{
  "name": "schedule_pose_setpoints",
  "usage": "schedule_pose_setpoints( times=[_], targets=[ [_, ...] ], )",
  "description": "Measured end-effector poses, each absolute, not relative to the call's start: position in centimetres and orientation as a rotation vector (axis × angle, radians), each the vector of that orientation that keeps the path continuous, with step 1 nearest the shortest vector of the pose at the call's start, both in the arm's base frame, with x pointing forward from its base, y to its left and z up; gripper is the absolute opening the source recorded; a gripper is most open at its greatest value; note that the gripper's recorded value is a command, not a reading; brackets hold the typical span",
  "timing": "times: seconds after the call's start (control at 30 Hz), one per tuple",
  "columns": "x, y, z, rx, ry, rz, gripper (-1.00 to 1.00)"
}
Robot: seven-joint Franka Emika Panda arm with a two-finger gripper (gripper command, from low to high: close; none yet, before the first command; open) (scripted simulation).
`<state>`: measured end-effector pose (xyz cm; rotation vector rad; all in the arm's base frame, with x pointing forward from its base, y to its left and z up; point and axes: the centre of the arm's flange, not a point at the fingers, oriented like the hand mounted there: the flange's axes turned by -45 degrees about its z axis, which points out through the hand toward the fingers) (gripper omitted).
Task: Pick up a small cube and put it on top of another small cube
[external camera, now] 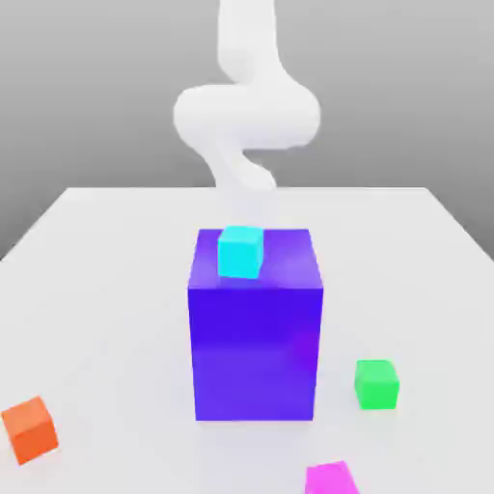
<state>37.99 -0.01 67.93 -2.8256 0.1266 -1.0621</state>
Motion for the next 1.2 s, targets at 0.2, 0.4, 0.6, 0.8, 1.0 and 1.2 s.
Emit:
schedule_pose_setpoints(
  times=[0.2, 0.4, 0.6, 0.8, 1.0, 1.2],
  targets=[
    [45.1, 1.5, 58.9, -2.708, 0.404, -0.679, 0.00],
    [49.8, 4.2, 48.9, -2.636, 0.700, -0.344, 0.00],
    [52.1, 7.3, 38.8, -2.593, 1.022, -0.077, 0.00],
    [52.4, 9.2, 29.6, -2.555, 1.382, 0.077, 0.00],
    [51.6, 9.7, 22.5, -2.498, 1.753, 0.084, 0.00],
    [51.3, 9.7, 16.3, -2.444, 1.969, -0.002, 0.00]
  ],
)
